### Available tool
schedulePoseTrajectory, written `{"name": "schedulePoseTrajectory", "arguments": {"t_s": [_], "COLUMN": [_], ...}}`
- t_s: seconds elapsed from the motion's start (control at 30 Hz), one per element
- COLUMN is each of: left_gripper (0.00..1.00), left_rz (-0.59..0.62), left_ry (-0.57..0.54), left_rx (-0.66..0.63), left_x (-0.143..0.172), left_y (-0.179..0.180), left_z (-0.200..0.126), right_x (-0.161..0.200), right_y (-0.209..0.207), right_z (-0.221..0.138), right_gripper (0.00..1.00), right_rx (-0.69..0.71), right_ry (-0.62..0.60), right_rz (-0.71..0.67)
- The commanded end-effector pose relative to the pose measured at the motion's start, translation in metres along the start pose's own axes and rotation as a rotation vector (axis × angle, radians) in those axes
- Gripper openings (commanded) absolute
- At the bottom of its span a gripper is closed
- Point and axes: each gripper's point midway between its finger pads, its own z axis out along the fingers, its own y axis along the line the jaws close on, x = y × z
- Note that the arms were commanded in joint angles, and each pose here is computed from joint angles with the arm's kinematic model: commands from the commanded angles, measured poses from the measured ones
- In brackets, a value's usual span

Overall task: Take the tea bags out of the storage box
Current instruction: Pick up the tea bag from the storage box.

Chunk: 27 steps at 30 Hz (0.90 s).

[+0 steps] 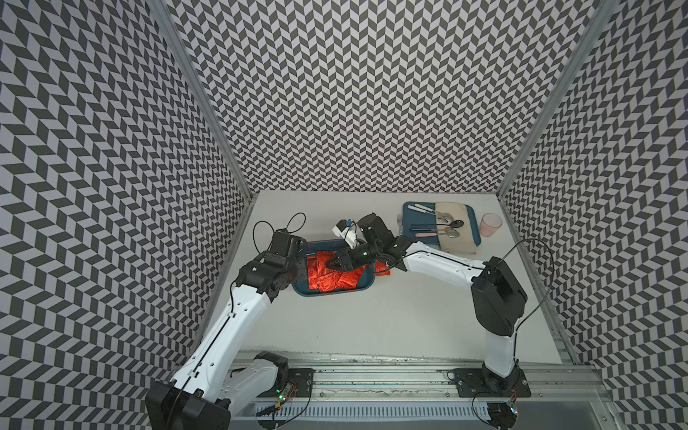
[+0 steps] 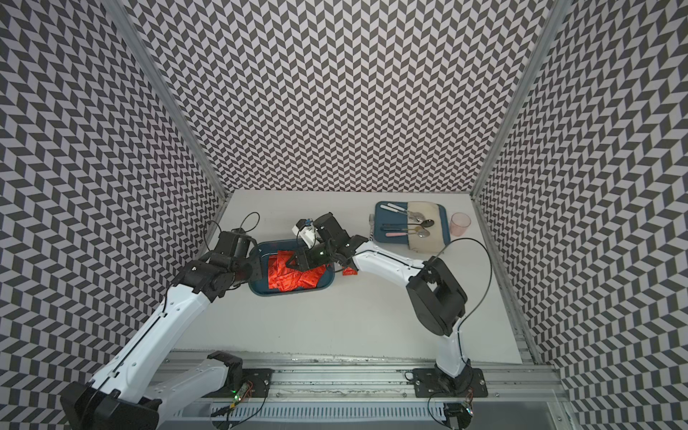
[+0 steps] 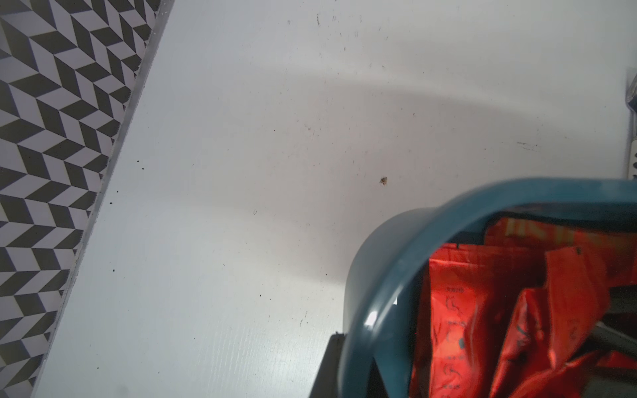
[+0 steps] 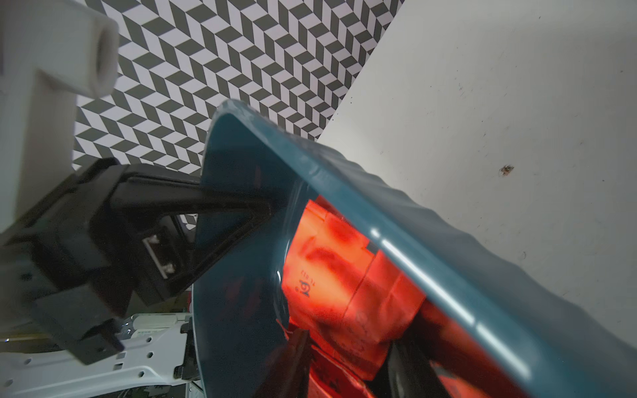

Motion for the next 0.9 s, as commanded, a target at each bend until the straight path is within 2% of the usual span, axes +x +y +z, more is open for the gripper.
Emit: {"name": "schedulePoseTrajectory", "arguments": {"t_s": [0.0, 0.57, 0.87], "left_gripper": [0.00, 0.00, 0.00], "left_rz": [-0.037, -0.054, -0.061], "left_ry": [-0.064, -0.045, -0.048], "left_rx": [0.036, 0.024, 0.011], "left_x": [-0.016, -0.013, -0.014], "left_y": [-0.006, -0.006, -0.003], "left_z": [-0.010, -0.003, -0.003], "right_x": [0.001, -0.010, -0.033], "right_y": [0.002, 0.022, 0.045], "right_z": [0.003, -0.014, -0.039], "right_gripper": [0.37, 0.01, 0.00], "right_rx": [-0.018, -0.044, -0.043], "right_ry": [-0.006, -0.062, -0.154], "right_rz": [-0.015, -0.045, -0.060]}}
